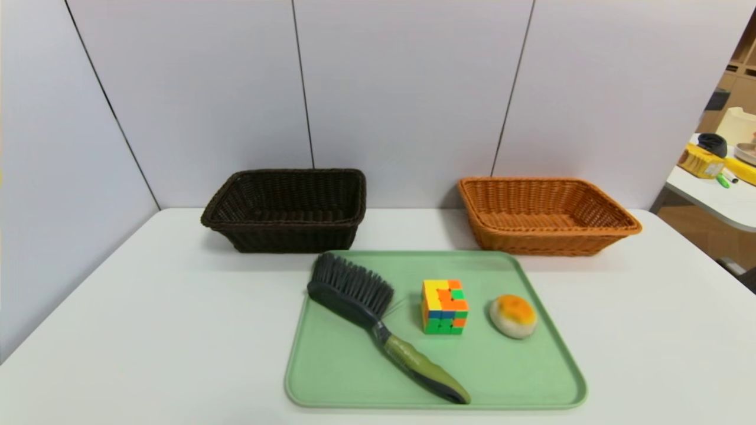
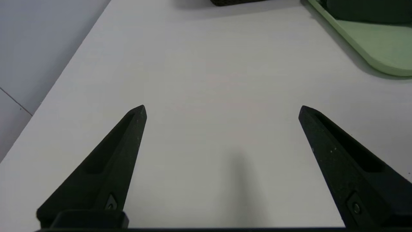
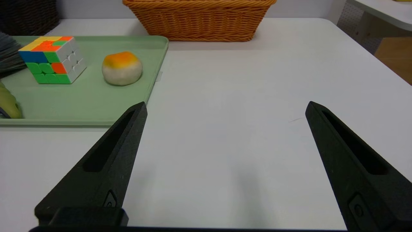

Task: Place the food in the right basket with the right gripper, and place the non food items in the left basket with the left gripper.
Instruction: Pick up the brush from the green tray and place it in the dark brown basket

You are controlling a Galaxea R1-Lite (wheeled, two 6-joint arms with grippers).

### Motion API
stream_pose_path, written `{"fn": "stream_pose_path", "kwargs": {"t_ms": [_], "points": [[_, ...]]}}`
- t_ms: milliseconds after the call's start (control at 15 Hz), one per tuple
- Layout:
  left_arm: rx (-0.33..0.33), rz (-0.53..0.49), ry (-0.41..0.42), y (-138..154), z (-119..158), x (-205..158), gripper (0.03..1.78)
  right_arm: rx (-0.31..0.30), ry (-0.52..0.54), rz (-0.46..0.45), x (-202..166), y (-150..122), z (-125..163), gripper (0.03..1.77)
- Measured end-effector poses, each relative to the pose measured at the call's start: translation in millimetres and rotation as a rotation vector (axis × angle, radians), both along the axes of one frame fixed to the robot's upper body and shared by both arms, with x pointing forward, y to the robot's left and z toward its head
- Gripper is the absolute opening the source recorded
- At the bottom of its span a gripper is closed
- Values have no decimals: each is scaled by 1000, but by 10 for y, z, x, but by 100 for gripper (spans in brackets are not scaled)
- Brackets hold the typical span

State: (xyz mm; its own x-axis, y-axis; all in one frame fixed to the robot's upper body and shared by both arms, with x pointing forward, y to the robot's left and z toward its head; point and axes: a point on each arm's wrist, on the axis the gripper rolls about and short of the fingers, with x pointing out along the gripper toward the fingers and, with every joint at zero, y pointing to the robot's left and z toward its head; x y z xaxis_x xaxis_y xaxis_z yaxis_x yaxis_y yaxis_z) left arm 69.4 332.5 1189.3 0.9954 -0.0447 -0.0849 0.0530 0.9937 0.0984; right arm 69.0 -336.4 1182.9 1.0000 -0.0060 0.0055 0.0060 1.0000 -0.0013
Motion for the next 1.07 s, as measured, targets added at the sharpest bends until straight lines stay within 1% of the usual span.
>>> {"fn": "stream_pose_path", "kwargs": {"t_ms": [133,333,533,667,800,867,1067], "points": [[28,-17,50,-2,189,-5,169,0,0,0,0,0,0,170],[53,-84,123,-7,578,49,169,0,0,0,0,0,0,170],[103,-151,199,-14,953,222,169,0,0,0,0,0,0,170],[131,-209,245,-37,1163,414,169,0,0,0,0,0,0,170],[179,-277,291,-83,1313,624,169,0,0,0,0,0,0,170],[216,-313,319,-115,1379,734,169,0,0,0,0,0,0,170],[308,-435,406,-264,1498,1064,169,0,0,1,0,0,0,170]]}}
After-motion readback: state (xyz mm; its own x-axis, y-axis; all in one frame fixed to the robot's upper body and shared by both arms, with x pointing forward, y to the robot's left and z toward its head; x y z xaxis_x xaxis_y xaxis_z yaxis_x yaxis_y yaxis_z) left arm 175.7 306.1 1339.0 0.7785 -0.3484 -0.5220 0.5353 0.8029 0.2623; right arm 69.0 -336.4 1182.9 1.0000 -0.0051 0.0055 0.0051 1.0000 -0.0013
